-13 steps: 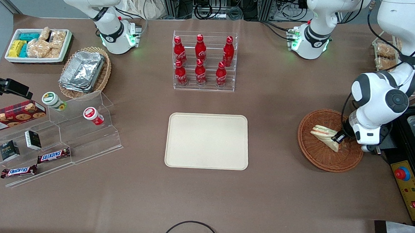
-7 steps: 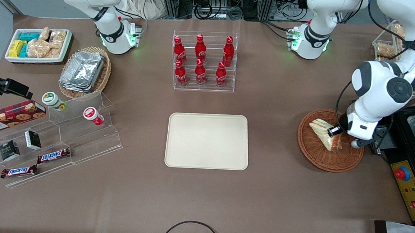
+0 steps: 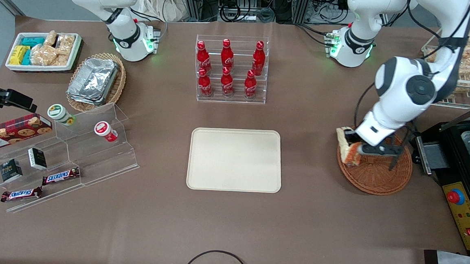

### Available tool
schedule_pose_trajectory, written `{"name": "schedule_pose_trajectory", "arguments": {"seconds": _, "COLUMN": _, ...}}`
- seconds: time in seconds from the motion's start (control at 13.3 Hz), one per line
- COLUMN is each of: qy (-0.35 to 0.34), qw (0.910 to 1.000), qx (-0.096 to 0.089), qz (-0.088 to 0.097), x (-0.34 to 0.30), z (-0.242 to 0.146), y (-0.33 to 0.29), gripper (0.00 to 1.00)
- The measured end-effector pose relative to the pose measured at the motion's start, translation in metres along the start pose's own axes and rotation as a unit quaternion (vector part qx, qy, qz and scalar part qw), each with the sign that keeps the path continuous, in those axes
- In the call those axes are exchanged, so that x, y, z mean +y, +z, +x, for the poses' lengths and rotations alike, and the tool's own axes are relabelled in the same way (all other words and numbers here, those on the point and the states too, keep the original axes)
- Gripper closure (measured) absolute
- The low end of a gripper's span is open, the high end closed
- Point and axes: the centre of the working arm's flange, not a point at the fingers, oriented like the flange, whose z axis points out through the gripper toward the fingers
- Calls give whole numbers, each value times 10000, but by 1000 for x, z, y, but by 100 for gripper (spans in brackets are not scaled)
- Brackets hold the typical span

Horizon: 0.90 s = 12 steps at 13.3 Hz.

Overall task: Place sandwich from basket to tray
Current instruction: 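Close the left gripper on the sandwich and lift it from the basket, then carry the sandwich with the left gripper over the cream tray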

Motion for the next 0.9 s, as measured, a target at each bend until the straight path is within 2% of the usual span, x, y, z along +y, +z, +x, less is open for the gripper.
{"name": "schedule_pose_trajectory", "arguments": {"seconds": 0.23, "qy": 344, "qw": 9994, "qx": 3, "qz": -34, "x": 52, "z": -14, "y": -1, "gripper": 78}}
{"name": "schedule_pose_trajectory", "arguments": {"seconds": 0.6, "qy": 694, "qw": 9975, "qx": 21, "qz": -108, "x": 100, "z": -26, "y": -4, "gripper": 78}}
{"name": "schedule_pose_trajectory", "arguments": {"seconds": 0.9, "qy": 723, "qw": 9966, "qx": 0, "qz": -385, "x": 148, "z": -19, "y": -4, "gripper": 78}}
